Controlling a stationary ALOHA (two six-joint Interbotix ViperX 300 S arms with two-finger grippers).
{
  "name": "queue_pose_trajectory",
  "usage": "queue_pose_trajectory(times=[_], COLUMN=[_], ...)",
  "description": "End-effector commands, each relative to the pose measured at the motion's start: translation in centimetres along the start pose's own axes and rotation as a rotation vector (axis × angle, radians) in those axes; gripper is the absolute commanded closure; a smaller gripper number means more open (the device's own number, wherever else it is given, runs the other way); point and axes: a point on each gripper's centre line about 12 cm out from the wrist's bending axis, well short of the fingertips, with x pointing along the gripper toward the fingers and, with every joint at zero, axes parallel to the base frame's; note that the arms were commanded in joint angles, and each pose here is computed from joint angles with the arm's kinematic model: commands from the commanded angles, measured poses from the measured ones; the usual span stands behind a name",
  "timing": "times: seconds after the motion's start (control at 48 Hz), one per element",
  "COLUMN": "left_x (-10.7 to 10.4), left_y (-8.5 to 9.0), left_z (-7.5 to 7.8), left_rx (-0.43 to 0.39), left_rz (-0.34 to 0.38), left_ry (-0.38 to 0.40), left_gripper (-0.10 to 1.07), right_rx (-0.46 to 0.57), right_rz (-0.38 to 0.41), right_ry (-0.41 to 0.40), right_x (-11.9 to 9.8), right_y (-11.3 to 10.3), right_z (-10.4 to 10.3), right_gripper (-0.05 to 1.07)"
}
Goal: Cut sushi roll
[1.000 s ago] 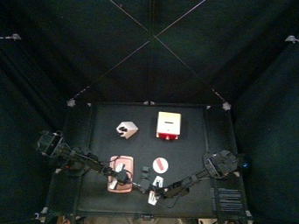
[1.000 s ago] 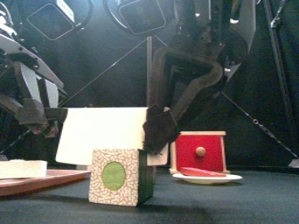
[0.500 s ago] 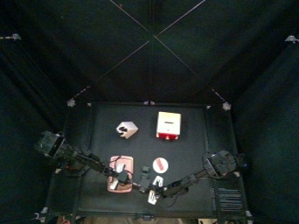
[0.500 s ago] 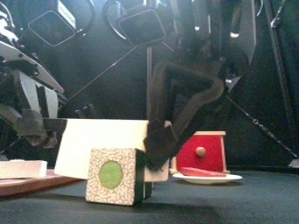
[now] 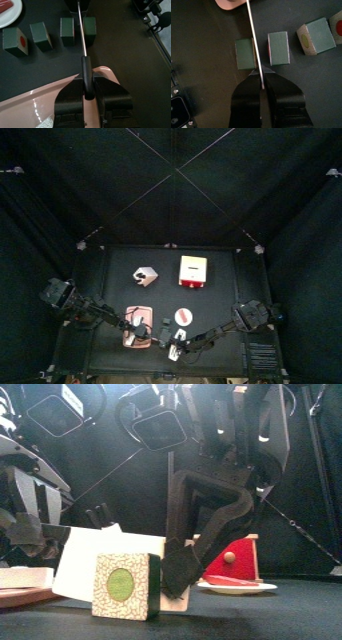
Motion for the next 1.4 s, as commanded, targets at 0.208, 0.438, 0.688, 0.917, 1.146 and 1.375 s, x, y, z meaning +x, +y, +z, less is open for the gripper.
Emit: queue_pose_trajectory(times=[0.208,0.438,0.688,0.917,1.146,1.375], left_x=[-0.1,-0.4,-1.6,-3.0,-4.7,-5.7], left_y=[-1.6,-1.7,-1.7,-1.7,-1.1,-0.7], left_z=[0.3,0.8,2.4,3.8,5.1,5.7], left_rx=[0.036,0.037,0.041,0.039,0.029,0.022], left_rz=[-0.037,-0.04,-0.042,-0.04,-0.025,-0.014], left_ry=[-0.01,-0.028,-0.091,-0.142,-0.197,-0.234], left_gripper=[0.68,0.69,0.69,0.69,0.69,0.69], right_rx=[0.003,-0.002,-0.018,-0.015,0.004,0.017], right_rz=[0.028,0.035,0.044,0.049,0.025,-0.017], right_ry=[0.006,-0.01,-0.056,-0.084,-0.094,-0.101], right_x=[-1.1,-1.9,-3.9,-5.2,-6.7,-7.9], right_y=[1.1,1.2,1.2,1.1,0.7,0.5], right_z=[-0.4,0.1,1.3,2.3,3.0,3.8], right_gripper=[0.76,0.75,0.73,0.65,0.47,0.4])
